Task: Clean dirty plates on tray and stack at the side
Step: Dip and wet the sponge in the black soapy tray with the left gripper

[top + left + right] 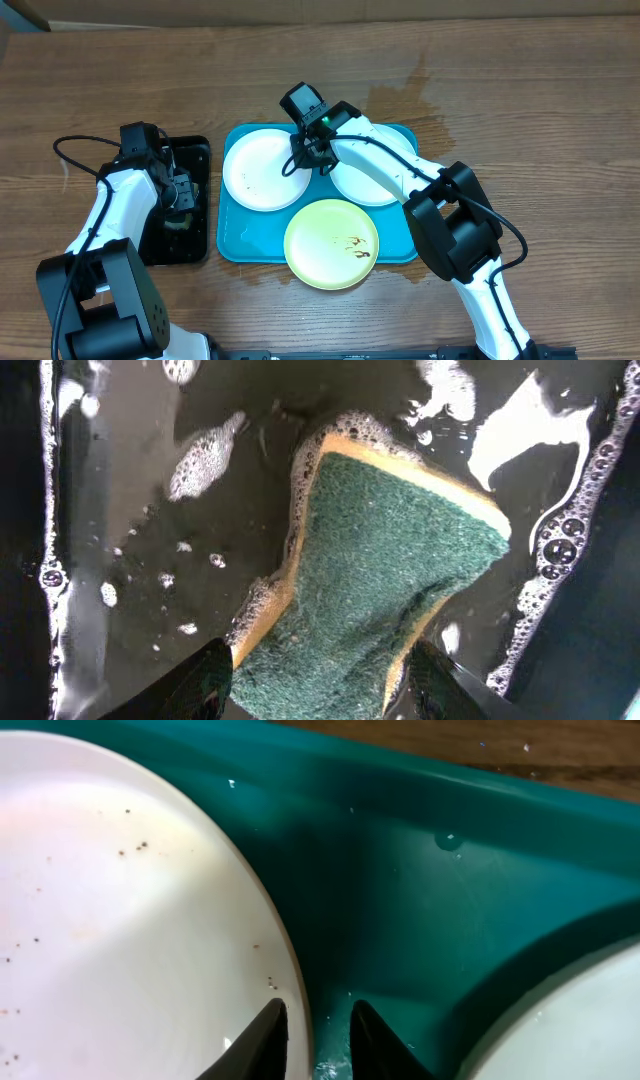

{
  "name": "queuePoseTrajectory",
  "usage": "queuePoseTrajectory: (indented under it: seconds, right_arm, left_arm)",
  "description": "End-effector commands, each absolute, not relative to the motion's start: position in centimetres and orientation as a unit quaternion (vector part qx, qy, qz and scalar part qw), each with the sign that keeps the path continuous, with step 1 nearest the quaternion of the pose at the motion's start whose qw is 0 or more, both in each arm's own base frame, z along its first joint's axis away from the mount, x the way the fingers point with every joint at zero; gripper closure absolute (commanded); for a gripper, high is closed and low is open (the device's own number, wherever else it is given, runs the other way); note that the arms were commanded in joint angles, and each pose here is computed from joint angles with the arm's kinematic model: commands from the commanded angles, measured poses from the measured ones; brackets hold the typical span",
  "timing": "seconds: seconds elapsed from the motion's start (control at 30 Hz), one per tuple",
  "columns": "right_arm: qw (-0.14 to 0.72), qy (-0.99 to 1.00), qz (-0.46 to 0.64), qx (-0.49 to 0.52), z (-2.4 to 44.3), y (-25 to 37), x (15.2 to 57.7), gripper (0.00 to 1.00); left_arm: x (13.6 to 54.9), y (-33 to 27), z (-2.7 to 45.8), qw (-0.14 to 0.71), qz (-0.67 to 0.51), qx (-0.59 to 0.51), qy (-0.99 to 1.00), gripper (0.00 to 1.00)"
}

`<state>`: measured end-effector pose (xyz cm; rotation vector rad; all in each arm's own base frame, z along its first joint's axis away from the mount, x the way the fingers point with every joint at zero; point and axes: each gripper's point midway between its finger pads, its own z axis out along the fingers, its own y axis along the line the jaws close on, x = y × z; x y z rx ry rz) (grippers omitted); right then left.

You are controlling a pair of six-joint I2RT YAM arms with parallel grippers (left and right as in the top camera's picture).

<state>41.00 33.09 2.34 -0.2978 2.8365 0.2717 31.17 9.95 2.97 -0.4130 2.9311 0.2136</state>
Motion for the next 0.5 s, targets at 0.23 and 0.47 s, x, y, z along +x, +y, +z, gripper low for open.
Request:
queuePoseTrajectory:
  seconds: [0.23,0.47]
  right_arm:
    - [0.119,0.981,0.101,-0.112,0.2,33.4,39.6,0.77]
    - [0.121,0.981,0.102,-0.112,0.1,33.4,39.6,0.76]
  left_arm:
    - [30.2,8.7,-0.1,0.108,0.049,-0.138,0.983,0.32]
    - [29.4,10.0,-0.7,0.105,0.090,-0.135,0.981,0.61]
